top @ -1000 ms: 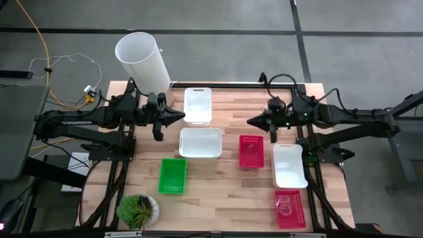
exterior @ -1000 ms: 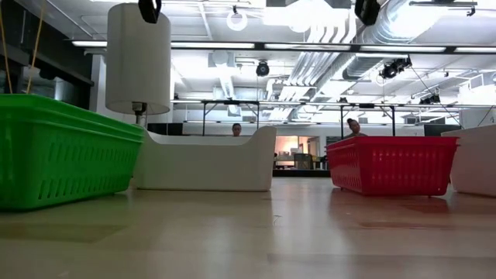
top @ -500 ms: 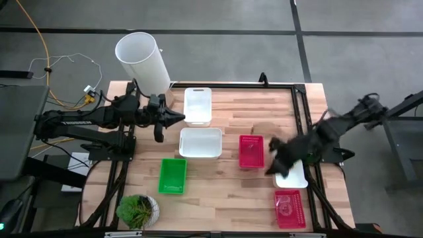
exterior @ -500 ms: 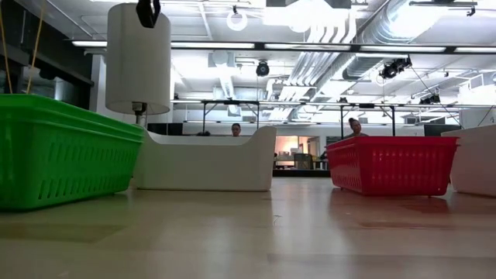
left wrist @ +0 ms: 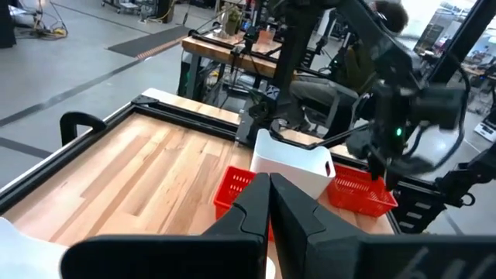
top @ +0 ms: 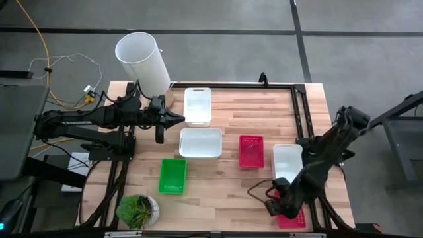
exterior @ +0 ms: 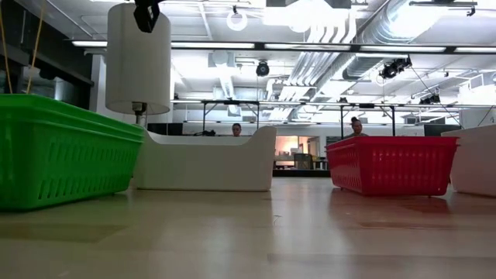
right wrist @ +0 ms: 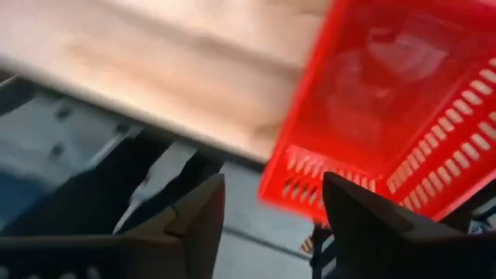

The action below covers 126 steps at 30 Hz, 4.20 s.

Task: Stack baskets by color
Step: Stack the bottom red bin on the top red bins

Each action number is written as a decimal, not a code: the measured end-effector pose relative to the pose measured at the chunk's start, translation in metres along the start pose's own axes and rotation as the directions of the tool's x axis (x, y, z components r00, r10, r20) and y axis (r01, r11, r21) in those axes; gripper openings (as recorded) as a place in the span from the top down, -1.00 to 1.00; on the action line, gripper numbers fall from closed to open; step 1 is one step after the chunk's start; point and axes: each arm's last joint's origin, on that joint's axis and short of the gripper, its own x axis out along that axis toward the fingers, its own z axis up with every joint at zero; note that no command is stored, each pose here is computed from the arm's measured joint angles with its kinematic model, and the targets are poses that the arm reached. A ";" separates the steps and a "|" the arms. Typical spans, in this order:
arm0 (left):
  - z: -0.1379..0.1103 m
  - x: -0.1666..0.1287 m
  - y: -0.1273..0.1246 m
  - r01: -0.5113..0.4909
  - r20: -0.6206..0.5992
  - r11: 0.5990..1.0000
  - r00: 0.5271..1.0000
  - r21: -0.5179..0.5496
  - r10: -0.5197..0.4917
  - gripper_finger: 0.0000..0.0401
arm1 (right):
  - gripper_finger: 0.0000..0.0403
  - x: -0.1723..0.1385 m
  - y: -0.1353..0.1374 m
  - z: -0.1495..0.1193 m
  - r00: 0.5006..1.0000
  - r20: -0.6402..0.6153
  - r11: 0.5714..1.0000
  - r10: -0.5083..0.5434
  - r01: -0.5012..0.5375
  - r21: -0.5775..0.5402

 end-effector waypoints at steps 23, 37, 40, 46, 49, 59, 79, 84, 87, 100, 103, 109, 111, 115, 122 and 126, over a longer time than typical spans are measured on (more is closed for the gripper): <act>0.000 0.000 0.000 0.000 0.000 1.000 1.000 -0.001 0.000 1.00 | 0.73 0.062 0.002 0.012 0.974 0.069 0.969 -0.214 0.204 0.137; 0.000 0.000 0.000 0.000 0.000 1.000 1.000 -0.001 0.000 1.00 | 0.99 0.034 0.040 -0.003 0.994 -0.053 0.984 -0.098 0.089 -0.154; 0.000 0.000 0.000 0.000 0.000 1.000 1.000 -0.001 0.000 1.00 | 0.99 0.021 0.054 -0.009 0.993 -0.104 0.954 -0.053 0.020 -0.298; 0.000 0.000 0.000 0.000 0.000 1.000 1.000 -0.001 0.000 1.00 | 1.00 -0.015 0.087 -0.015 0.980 -0.182 0.791 0.079 -0.173 -0.587; 0.000 0.000 0.000 0.000 0.000 1.000 1.000 -0.001 0.000 1.00 | 1.00 -0.032 0.102 -0.012 0.969 -0.199 0.682 0.145 -0.243 -0.690; 0.000 0.000 0.000 0.000 0.000 1.000 1.000 -0.003 0.000 1.00 | 1.00 -0.105 0.098 0.030 0.980 0.030 0.607 0.199 -0.099 -0.788; 0.001 0.000 0.001 -0.053 0.014 0.998 0.998 -0.019 0.053 1.00 | 1.00 -0.186 0.050 0.119 0.743 0.551 0.891 0.379 -0.133 -0.433; 0.000 0.000 0.001 -0.054 0.014 0.998 0.998 -0.019 0.054 1.00 | 1.00 -0.188 0.050 0.128 0.737 0.566 0.903 0.369 -0.140 -0.406; 0.001 0.000 0.001 -0.053 0.015 0.998 0.998 -0.019 0.054 1.00 | 1.00 -0.189 0.050 0.131 0.743 0.560 0.905 0.367 -0.146 -0.399; 0.001 0.000 0.001 -0.053 0.015 0.998 0.998 -0.019 0.054 1.00 | 1.00 -0.165 0.074 0.156 0.798 0.530 0.947 0.288 -0.155 -0.281; 0.001 0.000 0.001 -0.053 0.015 0.998 0.998 -0.018 0.054 1.00 | 1.00 -0.151 0.082 0.163 0.852 0.481 0.965 0.208 -0.097 -0.245; 0.000 0.000 0.001 -0.054 0.014 0.999 0.998 -0.011 0.054 1.00 | 1.00 -0.124 0.075 0.161 0.919 0.381 0.982 -0.098 0.151 -0.111; 0.001 0.000 0.001 -0.053 0.015 0.999 0.998 -0.009 0.054 1.00 | 1.00 -0.119 0.074 0.161 0.916 0.374 0.981 -0.146 0.182 -0.065; 0.001 0.000 0.001 -0.054 0.015 0.999 0.998 0.000 0.054 1.00 | 1.00 -0.115 0.083 0.162 0.913 0.399 0.994 -0.082 0.105 -0.035; 0.000 0.000 0.001 -0.054 0.014 0.999 0.998 0.007 0.053 1.00 | 1.00 -0.112 0.085 0.164 0.904 0.418 0.996 -0.086 0.066 0.063; 0.000 0.000 0.001 -0.054 0.014 0.998 0.998 0.016 0.053 1.00 | 1.00 -0.101 0.092 0.168 0.905 0.416 0.994 -0.086 0.051 0.094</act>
